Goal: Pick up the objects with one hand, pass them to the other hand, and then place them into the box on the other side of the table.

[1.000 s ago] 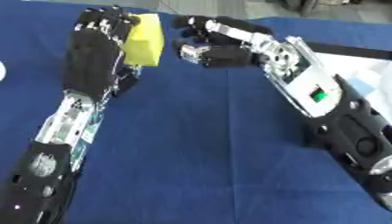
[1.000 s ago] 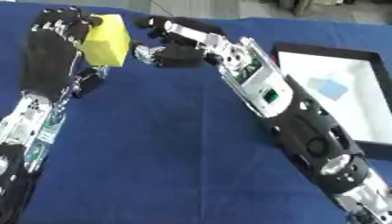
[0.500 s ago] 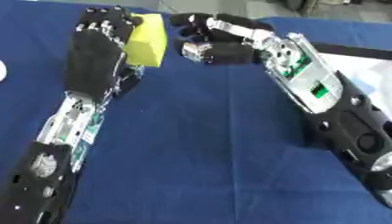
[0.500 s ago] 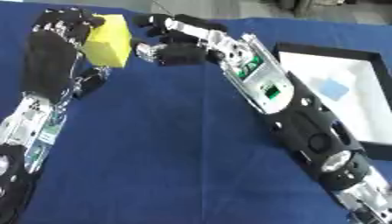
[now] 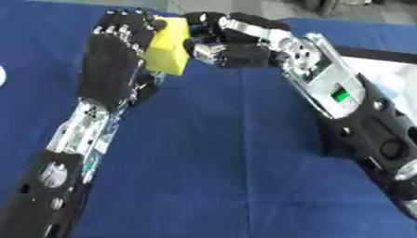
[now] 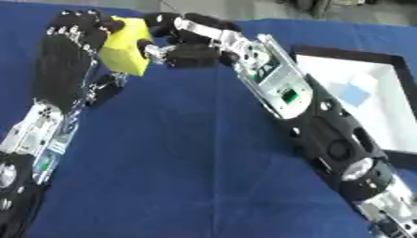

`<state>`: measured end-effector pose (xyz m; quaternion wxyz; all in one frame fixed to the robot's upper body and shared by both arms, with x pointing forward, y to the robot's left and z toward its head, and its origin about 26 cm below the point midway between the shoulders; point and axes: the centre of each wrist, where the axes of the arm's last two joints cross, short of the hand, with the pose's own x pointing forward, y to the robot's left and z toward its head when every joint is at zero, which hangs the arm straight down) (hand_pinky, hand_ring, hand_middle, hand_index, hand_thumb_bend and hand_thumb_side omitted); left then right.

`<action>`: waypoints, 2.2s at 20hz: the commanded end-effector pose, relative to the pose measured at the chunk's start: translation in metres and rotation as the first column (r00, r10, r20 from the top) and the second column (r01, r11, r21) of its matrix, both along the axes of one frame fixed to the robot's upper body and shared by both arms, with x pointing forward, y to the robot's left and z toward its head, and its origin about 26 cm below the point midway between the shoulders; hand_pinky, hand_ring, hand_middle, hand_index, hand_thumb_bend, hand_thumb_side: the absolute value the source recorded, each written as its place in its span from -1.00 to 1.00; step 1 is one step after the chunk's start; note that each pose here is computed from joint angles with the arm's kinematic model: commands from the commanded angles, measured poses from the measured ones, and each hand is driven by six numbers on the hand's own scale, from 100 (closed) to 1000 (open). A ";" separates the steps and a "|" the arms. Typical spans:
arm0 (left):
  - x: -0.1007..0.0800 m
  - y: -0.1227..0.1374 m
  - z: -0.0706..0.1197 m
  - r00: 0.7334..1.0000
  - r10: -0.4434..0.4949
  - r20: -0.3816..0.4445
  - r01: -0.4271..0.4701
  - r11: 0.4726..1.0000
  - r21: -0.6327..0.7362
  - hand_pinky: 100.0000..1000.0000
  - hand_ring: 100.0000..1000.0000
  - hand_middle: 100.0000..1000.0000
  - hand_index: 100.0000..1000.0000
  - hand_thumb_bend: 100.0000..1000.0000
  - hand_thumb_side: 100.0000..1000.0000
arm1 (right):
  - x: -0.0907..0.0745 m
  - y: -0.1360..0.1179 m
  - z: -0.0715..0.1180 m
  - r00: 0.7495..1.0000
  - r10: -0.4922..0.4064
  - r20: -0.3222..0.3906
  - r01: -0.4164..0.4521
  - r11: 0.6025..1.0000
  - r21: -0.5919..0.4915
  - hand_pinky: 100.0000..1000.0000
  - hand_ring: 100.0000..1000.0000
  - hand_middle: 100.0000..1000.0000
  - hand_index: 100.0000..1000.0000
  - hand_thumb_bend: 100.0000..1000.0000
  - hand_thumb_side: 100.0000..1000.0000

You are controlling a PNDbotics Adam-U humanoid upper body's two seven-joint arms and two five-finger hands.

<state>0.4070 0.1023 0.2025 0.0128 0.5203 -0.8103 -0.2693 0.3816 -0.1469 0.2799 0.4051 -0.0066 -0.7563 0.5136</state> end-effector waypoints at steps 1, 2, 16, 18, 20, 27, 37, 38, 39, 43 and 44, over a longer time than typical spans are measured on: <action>-0.001 -0.004 0.011 0.999 -0.013 0.040 0.014 1.000 -0.014 0.22 0.03 -0.06 -0.01 -1.00 -1.00 | -0.003 -0.002 0.012 0.999 0.015 0.029 -0.015 1.000 -0.006 1.00 1.00 1.00 1.00 -1.00 0.27; 0.000 -0.004 0.011 0.999 -0.012 0.041 0.013 1.000 -0.014 0.22 0.03 -0.06 -0.01 -1.00 -1.00 | -0.003 -0.002 0.012 1.000 0.018 0.026 -0.018 1.000 -0.007 1.00 1.00 1.00 1.00 -1.00 0.27; 0.003 -0.005 0.011 0.999 0.002 0.036 -0.002 1.000 -0.024 0.22 0.02 -0.06 -0.02 -1.00 -1.00 | -0.006 -0.001 0.012 0.999 0.043 0.024 -0.042 0.999 -0.032 1.00 1.00 1.00 1.00 -1.00 0.29; 0.003 -0.005 0.012 0.999 0.003 0.036 -0.002 1.000 -0.028 0.22 0.02 -0.07 -0.03 -1.00 -1.00 | -0.005 -0.001 0.011 0.999 0.045 0.025 -0.044 0.998 -0.037 1.00 1.00 1.00 1.00 -1.00 0.29; 0.003 -0.005 0.012 0.999 0.000 0.036 0.001 0.999 -0.034 0.22 0.01 -0.08 -0.04 -1.00 -1.00 | -0.005 0.000 0.011 0.999 0.045 0.027 -0.044 0.998 -0.043 1.00 1.00 1.00 1.00 -1.00 0.29; 0.004 -0.009 0.011 0.999 -0.019 0.027 0.020 0.999 -0.050 0.22 -0.02 -0.13 -0.16 -1.00 -1.00 | -0.003 0.001 0.008 0.998 0.050 0.041 -0.047 0.996 -0.076 1.00 1.00 1.00 1.00 -1.00 0.17; 0.004 -0.014 0.011 0.999 -0.032 0.018 0.033 0.997 -0.072 0.21 -0.04 -0.17 -0.26 -1.00 -1.00 | -0.001 0.005 0.009 0.996 0.053 0.070 -0.045 0.993 -0.112 1.00 1.00 1.00 1.00 -1.00 0.05; 0.004 -0.014 0.011 0.999 -0.031 0.018 0.032 0.997 -0.074 0.21 -0.04 -0.18 -0.28 -1.00 -1.00 | -0.001 0.006 0.009 0.996 0.056 0.072 -0.048 0.992 -0.115 1.00 1.00 1.00 1.00 -1.00 0.04; 0.004 -0.015 0.011 0.999 -0.030 0.017 0.032 0.997 -0.076 0.21 -0.04 -0.18 -0.30 -1.00 -1.00 | -0.001 0.007 0.009 0.996 0.059 0.073 -0.050 0.992 -0.118 1.00 1.00 1.00 1.00 -1.00 0.05; 0.003 -0.018 0.011 0.999 -0.033 0.015 0.034 0.996 -0.077 0.20 -0.05 -0.21 -0.37 -1.00 -1.00 | 0.000 0.010 0.009 0.996 0.058 0.072 -0.048 0.991 -0.128 1.00 1.00 1.00 1.00 -1.00 0.06; 0.003 -0.018 0.011 0.999 -0.033 0.013 0.033 0.997 -0.076 0.20 -0.06 -0.22 -0.39 -0.93 -1.00 | 0.001 0.010 0.009 0.996 0.057 0.072 -0.047 0.990 -0.131 1.00 1.00 1.00 1.00 -1.00 0.07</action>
